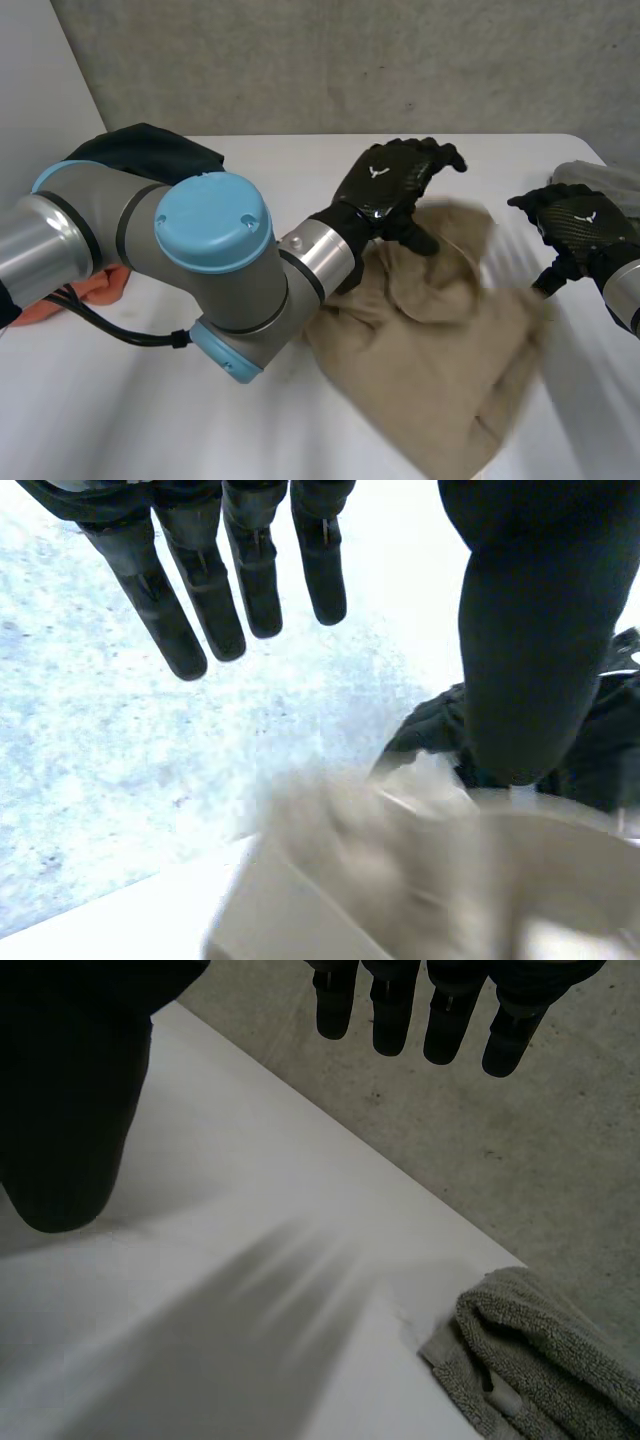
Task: Fold the laundry.
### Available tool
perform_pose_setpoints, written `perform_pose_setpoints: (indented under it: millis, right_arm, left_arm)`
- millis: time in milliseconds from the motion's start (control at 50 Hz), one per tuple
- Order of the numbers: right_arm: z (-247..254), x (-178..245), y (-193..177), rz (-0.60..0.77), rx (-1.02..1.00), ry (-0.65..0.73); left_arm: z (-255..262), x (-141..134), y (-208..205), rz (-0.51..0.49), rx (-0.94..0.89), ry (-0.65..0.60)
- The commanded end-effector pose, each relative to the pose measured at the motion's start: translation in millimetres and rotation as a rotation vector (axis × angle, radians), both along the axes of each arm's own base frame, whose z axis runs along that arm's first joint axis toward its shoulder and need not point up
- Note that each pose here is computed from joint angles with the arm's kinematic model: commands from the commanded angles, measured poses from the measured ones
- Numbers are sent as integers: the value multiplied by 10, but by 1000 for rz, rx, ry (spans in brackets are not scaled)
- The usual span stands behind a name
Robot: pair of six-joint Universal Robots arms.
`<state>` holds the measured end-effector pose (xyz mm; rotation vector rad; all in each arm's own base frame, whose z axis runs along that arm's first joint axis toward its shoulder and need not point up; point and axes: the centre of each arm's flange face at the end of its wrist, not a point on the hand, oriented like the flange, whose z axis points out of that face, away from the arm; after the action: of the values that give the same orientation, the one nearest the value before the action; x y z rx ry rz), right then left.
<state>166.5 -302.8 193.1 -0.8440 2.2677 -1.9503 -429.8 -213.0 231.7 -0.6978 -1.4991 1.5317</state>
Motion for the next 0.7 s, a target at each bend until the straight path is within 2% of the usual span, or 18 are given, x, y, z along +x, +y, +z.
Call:
perform_pose_setpoints:
  millis: [20,180,300,460,540,700]
  right_arm:
    - [-20,13,26,2,13,2]
    - [85,41,98,12,19,0]
    - [343,83,264,28,37,5]
    - [417,309,557,109,126,-11]
    - [348,507,671,145,168,-45]
    - [-67,697,559,89,229,28]
  left_arm:
    - [586,251,-19,41,-89,68]
    - [808,666,-122,144,-127,53]
    - [398,973,-345,245,-146,-126]
    - [-313,982,-759,264,-191,-371]
    - [-602,883,-907,212,-170,-416]
    - [-977,763,-1067,162,-108,-461]
